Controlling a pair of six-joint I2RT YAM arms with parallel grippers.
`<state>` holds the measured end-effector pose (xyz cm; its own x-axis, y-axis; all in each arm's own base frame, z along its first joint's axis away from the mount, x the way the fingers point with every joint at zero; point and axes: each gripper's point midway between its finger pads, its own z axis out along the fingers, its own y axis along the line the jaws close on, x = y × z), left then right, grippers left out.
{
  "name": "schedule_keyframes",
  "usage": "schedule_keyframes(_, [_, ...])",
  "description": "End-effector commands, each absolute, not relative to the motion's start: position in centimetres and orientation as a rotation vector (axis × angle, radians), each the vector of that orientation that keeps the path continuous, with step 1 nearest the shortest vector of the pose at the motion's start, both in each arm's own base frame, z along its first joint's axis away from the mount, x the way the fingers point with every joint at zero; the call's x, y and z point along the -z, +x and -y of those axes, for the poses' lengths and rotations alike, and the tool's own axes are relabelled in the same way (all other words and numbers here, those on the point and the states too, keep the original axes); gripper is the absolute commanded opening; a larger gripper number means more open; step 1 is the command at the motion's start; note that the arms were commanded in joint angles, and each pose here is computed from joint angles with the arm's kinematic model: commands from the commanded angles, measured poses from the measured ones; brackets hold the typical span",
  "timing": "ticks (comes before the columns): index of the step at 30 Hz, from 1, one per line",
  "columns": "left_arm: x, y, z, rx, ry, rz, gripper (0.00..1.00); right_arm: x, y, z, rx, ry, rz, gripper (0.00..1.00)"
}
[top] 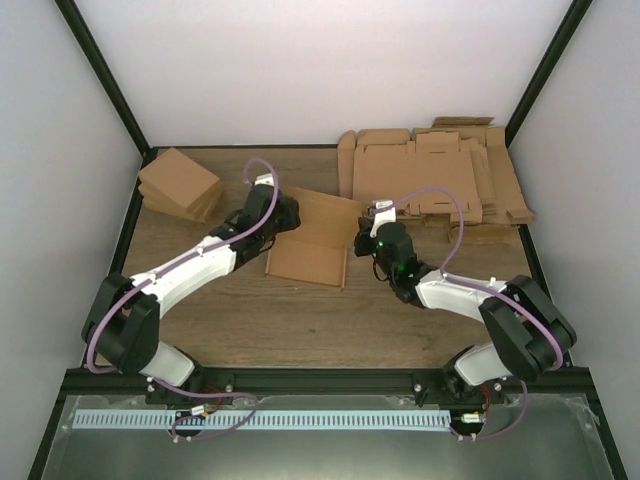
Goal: Fold the paper box
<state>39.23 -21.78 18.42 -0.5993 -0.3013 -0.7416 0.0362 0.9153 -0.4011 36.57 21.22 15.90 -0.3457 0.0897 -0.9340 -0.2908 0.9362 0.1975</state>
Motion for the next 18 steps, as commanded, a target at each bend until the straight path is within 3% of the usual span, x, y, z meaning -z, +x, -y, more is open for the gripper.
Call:
schedule_keyframes(1, [-17.2,37.9,21.7,0.479,-0.123,-2.215,0.68,-17.8,36.8,-22.0,-0.387,-0.171,-1.811,0.06])
schedule_keyframes(6, [-16.9,35.6,19.6,0.434,-0.129,-2.261,0.96,-18.3,37.0,-22.3,-0.367,-0.212,-1.807,0.06])
schedule_keyframes(7, [-16.7,35.3,19.1,0.428,-0.142,-2.278,0.98,-18.5,37.1,-22.3,-0.361,-0.218,-1.805,0.06])
schedule_keyframes(11, [-15.4,34.0,17.7,0.422,-0.178,-2.35,0.99,-18.9,37.2,-22.5,-0.349,-0.239,-1.802,0.06])
schedule_keyframes(18, [-15.1,34.2,16.9,0.456,-0.107,-2.325,0.89,-18.6,37.0,-23.4,-0.37,-0.3,-1.803,0.06])
